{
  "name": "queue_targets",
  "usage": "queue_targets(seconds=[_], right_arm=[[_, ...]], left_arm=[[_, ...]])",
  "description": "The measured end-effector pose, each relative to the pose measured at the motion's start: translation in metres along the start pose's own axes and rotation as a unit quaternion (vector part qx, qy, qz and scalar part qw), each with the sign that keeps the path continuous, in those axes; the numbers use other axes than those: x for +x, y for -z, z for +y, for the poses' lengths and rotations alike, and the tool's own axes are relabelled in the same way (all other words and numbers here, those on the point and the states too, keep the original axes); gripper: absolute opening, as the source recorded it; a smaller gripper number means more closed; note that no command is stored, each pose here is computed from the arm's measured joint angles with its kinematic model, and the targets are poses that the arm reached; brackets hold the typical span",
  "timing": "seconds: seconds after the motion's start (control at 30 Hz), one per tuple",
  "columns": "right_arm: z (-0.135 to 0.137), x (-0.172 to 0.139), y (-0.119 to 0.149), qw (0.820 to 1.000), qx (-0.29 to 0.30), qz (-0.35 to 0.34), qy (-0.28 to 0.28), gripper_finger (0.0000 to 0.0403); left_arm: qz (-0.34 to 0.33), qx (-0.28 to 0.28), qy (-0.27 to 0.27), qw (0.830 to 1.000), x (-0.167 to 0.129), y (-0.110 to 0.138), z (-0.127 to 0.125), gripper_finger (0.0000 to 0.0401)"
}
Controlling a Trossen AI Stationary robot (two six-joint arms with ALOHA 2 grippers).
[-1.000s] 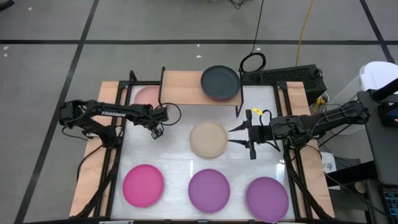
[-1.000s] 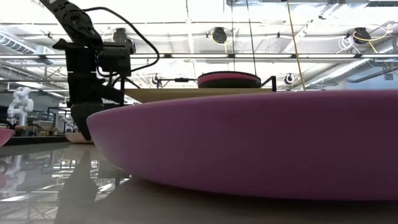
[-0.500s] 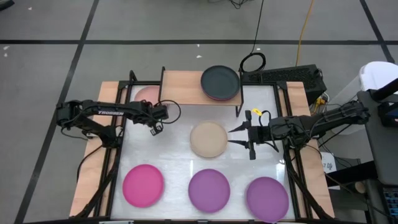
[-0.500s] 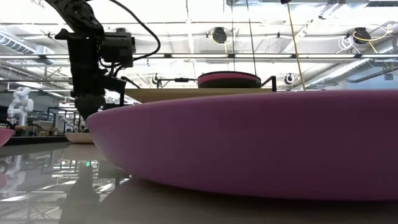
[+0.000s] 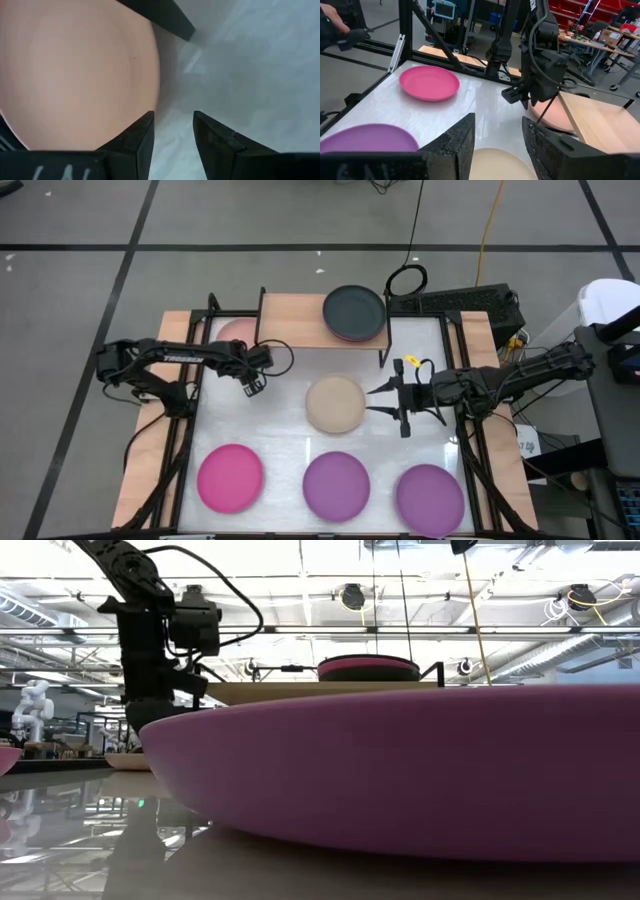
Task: Place and stack plates onto a shelf
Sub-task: Stack the light pink plate on the black plate on the shelf, then adjust the shelf on the table
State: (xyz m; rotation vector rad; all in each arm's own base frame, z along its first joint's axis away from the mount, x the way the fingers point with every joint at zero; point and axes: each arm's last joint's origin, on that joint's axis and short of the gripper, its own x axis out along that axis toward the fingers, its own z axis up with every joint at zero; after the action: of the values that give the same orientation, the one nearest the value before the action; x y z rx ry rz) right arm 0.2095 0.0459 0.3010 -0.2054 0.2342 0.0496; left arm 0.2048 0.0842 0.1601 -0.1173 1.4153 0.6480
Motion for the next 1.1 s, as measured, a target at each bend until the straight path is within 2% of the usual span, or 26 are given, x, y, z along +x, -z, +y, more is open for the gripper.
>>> queue_targets(seconds=[0.33, 0.67, 0.8, 1.1], right_arm=[[0.000, 0.000, 0.000, 1.000, 0.000, 0.000, 0.000, 0.0144], [0.000, 0.000, 0.000, 1.000, 0.000, 0.000, 0.000, 0.0144], [0.000, 0.000, 0.000, 1.000, 0.000, 0.000, 0.000, 0.0144], [0.000, 0.000, 0.000, 1.000, 0.000, 0.000, 0.000, 0.0144]], left_arm=[[0.032, 0.008, -0.011, 0.999, 0.016, -0.002, 0.002, 0.0143], [0.038, 0.008, -0.010, 0.999, 0.018, -0.002, -0.001, 0.0139], [0.040, 0.007, -0.011, 0.999, 0.018, -0.001, -0.001, 0.0109], [0.046, -0.016, -0.014, 0.999, 0.017, 0.000, -0.003, 0.0008]])
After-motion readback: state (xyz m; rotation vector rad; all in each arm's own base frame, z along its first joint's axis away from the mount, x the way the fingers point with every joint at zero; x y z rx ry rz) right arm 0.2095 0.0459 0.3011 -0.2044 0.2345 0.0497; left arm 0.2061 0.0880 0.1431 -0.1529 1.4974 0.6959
